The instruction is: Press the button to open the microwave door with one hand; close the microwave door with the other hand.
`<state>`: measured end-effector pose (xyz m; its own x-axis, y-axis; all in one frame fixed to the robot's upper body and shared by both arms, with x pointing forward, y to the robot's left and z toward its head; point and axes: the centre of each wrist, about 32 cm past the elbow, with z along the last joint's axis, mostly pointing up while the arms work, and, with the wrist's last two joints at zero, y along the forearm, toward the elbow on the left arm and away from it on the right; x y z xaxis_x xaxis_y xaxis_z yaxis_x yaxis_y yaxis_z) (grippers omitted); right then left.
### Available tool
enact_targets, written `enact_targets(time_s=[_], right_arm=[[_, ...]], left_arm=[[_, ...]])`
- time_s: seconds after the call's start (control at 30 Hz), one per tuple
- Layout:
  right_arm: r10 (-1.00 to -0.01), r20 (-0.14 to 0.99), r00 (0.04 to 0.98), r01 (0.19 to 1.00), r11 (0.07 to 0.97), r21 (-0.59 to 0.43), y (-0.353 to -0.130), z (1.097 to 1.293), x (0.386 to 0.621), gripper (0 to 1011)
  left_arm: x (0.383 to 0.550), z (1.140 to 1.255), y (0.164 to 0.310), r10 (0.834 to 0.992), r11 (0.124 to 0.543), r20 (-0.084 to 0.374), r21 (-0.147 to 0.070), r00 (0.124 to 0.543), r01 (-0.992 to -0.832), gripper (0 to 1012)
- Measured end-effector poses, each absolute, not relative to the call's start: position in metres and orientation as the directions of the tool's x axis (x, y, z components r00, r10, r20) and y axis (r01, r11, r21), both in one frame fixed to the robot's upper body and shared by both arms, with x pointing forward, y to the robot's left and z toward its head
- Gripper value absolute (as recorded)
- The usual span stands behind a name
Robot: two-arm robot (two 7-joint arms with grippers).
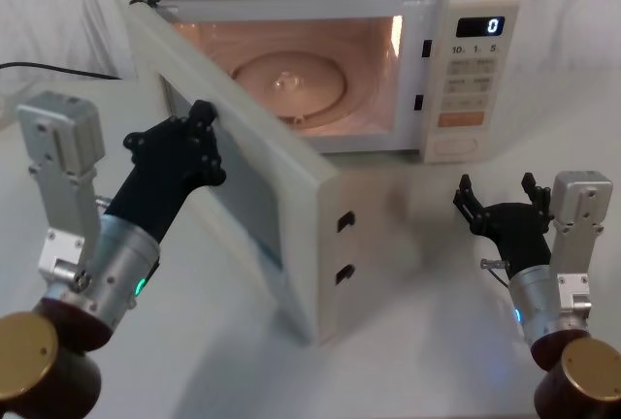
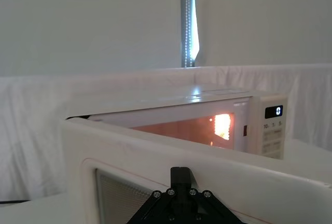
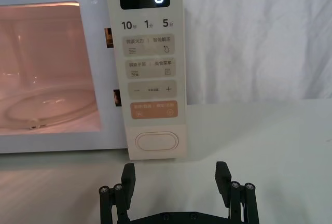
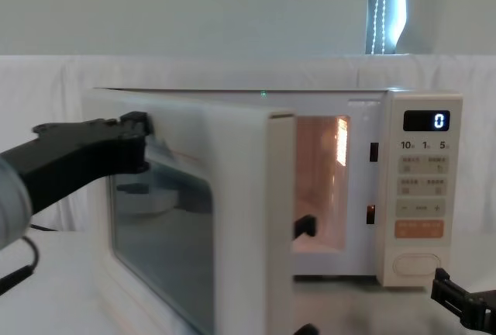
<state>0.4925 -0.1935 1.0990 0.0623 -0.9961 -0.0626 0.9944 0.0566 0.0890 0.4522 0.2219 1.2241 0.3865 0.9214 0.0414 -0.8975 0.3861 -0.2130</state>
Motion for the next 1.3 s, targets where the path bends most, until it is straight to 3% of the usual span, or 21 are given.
enact_targets(time_s=[0.43, 0.53, 0.9, 1.3], right_arm=[[-0.996, -0.063, 0.062, 0.994, 0.057, 0.089, -0.194, 1.099, 0.492, 1000], [-0.996, -0.063, 0.062, 0.994, 0.057, 0.089, -0.194, 1.099, 0.493, 1000], [-0.996, -0.063, 0.062, 0.994, 0.057, 0.089, -0.194, 1.099, 0.493, 1000], [-0.996, -0.063, 0.062, 0.994, 0.057, 0.089, -0.194, 1.099, 0.492, 1000]], left_arm=[[0.488, 1.228, 0.206, 0.886, 0.458, 0.023, -0.199, 0.463, -0.867, 0], [0.496, 1.227, 0.2, 0.88, 0.469, 0.024, -0.204, 0.474, -0.859, 0], [0.523, 1.229, 0.183, 0.872, 0.483, 0.032, -0.218, 0.488, -0.848, 0], [0.545, 1.237, 0.161, 0.872, 0.474, -0.021, -0.215, 0.489, -0.854, 0]])
